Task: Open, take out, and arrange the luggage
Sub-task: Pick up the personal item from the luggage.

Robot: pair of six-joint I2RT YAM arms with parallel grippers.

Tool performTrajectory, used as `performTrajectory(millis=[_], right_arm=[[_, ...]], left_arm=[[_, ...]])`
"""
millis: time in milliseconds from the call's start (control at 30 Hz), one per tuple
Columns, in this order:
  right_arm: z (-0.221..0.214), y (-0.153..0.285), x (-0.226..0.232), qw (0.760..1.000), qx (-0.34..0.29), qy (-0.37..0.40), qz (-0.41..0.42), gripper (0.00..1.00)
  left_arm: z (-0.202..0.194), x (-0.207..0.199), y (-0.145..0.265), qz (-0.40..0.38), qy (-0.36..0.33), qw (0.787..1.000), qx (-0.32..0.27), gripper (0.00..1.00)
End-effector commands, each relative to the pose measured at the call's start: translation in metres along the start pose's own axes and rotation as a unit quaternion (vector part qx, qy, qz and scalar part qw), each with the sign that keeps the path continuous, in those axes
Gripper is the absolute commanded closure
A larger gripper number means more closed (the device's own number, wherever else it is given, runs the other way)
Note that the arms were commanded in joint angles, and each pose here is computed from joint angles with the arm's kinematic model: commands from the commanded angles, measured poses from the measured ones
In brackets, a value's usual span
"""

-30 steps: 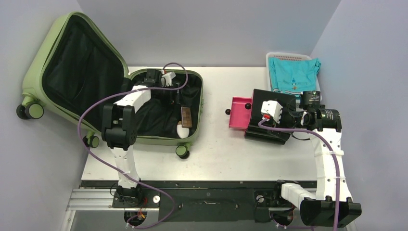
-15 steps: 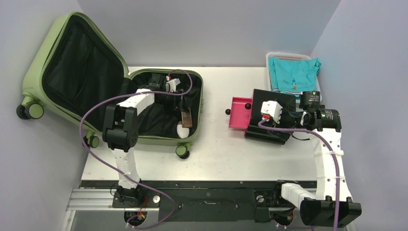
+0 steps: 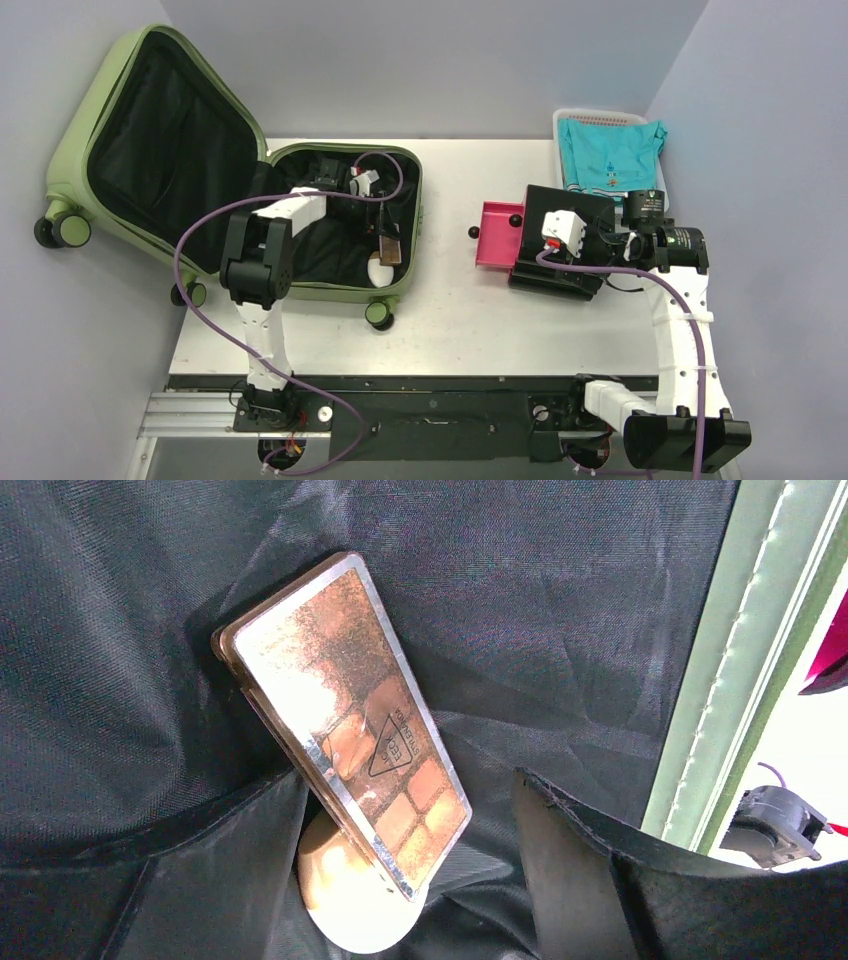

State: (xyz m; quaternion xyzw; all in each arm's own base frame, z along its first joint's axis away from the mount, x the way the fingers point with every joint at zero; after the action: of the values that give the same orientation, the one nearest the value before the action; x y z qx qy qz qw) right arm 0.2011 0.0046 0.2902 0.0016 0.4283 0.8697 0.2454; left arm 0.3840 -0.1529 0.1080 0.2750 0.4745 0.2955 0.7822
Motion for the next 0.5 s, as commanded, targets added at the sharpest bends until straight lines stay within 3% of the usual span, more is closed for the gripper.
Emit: performTrajectory(millis=[0, 333, 467], right_arm=[[0.005, 0.001, 0.002, 1.0, -0.016, 0.016, 0.002, 0.26], [0.006, 0.0, 0.0, 1.0, -0.016, 0.016, 0.001, 0.26], [0.008, 0.001, 0.0, 1.0, -0.017, 0.015, 0.001, 0.26]], left_arm=[[-0.003, 0.014, -0.007, 0.01, 0.014, 1.0, 0.001, 0.28], [-0.008, 0.023, -0.019, -0.002, 0.043, 0.999, -0.006, 0.28], [-0.009, 0.025, -0.024, -0.042, 0.065, 0.996, -0.033, 0.38]])
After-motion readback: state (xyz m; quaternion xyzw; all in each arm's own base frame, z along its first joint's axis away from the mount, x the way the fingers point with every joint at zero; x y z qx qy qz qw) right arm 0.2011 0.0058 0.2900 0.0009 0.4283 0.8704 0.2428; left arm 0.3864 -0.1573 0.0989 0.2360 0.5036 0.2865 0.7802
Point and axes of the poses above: each gripper's point midway between its finger pads, its own y axis back along the fingers, its own x axis along the line the jaws close on, z = x × y, the point moved 8 cm from there along y, back along the fingers, and after that the axes turned 12 degrees about -y, right-handed, at the moved point
